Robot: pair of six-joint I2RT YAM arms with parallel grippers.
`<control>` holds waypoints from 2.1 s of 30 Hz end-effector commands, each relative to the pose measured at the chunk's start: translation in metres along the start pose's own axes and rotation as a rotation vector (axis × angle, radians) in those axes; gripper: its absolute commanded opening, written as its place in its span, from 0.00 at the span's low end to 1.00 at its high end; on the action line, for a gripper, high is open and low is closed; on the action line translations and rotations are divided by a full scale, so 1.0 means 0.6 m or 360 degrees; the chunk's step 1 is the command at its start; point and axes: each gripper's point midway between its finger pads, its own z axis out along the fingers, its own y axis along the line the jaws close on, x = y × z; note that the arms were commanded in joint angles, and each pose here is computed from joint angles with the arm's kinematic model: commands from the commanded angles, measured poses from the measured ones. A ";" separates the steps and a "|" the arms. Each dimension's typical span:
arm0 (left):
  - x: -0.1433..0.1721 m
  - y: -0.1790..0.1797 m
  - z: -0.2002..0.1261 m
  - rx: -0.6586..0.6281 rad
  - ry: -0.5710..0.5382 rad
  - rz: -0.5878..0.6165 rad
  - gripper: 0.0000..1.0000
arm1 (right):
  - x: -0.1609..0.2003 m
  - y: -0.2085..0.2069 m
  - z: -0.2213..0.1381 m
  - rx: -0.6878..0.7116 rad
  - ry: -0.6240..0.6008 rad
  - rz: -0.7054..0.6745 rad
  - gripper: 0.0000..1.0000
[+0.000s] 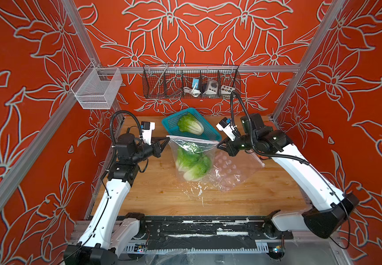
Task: Put the chinese cabbages into a zipper bag and zip it
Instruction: Adjust the zipper food storage bag at the center of the board.
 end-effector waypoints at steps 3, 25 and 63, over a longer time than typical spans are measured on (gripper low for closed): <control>-0.051 0.012 -0.002 -0.0031 -0.0211 0.0049 0.00 | -0.019 -0.007 -0.003 -0.0007 -0.0146 -0.0082 0.07; -0.033 0.035 0.017 -0.0048 -0.0160 -0.0039 0.00 | -0.045 -0.073 0.041 -0.0232 -0.0704 0.0400 0.89; -0.019 0.083 0.029 -0.0208 -0.0114 -0.0104 0.00 | -0.091 -0.116 0.060 -0.0589 -0.0739 0.0174 0.39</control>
